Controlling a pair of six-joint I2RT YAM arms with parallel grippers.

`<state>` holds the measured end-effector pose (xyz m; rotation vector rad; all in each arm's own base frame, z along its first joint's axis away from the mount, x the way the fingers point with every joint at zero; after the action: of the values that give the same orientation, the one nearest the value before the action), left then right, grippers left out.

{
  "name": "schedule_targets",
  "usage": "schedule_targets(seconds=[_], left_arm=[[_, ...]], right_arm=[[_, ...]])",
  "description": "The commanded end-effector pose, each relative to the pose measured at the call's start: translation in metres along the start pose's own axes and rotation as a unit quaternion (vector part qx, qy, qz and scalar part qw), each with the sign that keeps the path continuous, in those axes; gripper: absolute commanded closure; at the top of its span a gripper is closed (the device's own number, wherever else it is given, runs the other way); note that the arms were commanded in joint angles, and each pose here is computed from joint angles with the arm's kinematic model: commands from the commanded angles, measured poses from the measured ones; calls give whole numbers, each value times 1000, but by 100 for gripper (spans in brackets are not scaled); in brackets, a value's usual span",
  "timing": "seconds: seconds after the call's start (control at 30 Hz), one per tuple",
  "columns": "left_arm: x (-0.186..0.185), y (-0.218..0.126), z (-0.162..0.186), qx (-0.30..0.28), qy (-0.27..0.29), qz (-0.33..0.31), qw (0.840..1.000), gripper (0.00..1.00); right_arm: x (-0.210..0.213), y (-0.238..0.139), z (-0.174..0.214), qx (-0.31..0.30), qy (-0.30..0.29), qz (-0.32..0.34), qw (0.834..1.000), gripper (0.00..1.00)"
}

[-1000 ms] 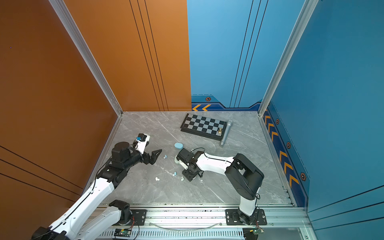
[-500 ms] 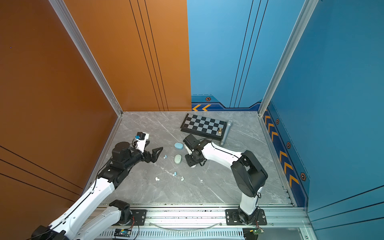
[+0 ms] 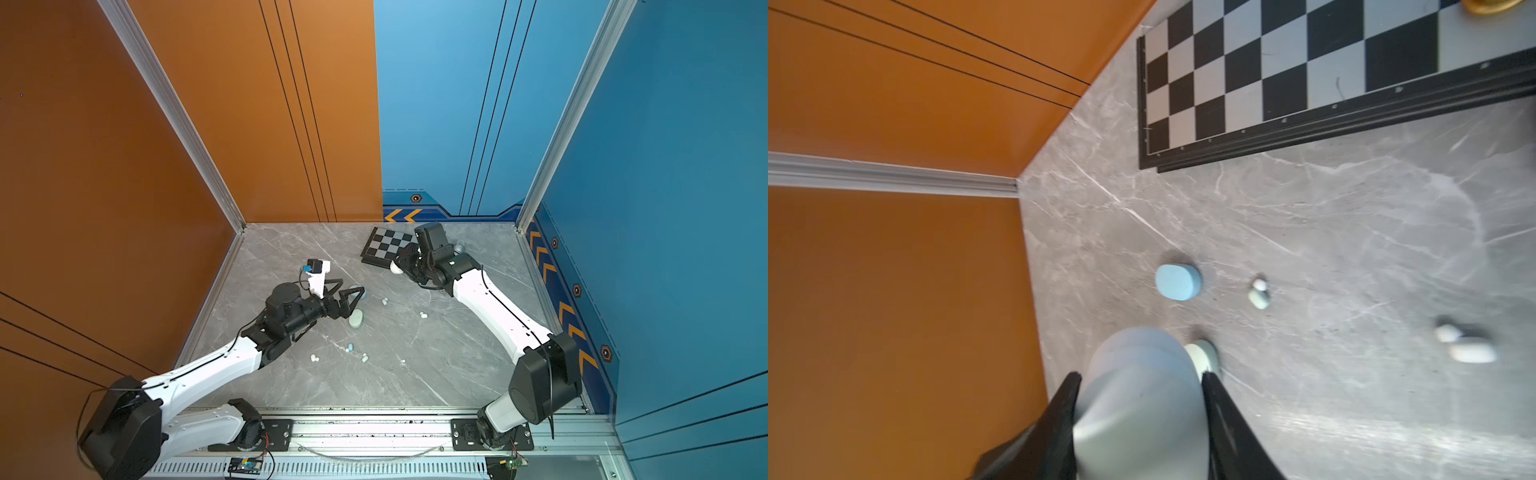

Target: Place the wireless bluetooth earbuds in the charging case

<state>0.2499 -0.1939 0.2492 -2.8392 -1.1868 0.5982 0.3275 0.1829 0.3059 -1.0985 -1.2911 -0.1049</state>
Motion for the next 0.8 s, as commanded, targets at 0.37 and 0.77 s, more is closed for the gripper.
schedule_targets(seconds=[0.37, 0.77], left_arm=[[-40, 56, -47, -143, -48, 69, 986, 3], [-44, 82, -60, -158, -23, 77, 984, 12]], right_arm=[[27, -33, 9, 12, 114, -122, 986, 73], [31, -44, 16, 21, 130, -145, 981, 74]])
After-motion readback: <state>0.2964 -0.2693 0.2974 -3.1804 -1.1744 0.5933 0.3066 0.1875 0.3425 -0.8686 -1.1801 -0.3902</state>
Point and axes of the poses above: each gripper's point midway between its finger pads, its own y axis out along the fingers, its own x axis along the line the jaws close on, z = x × y, the point moved 9 cm from there along -y, back along the fingers, and after that the axes turned 9 degrees about y, right-handed, at the moved point
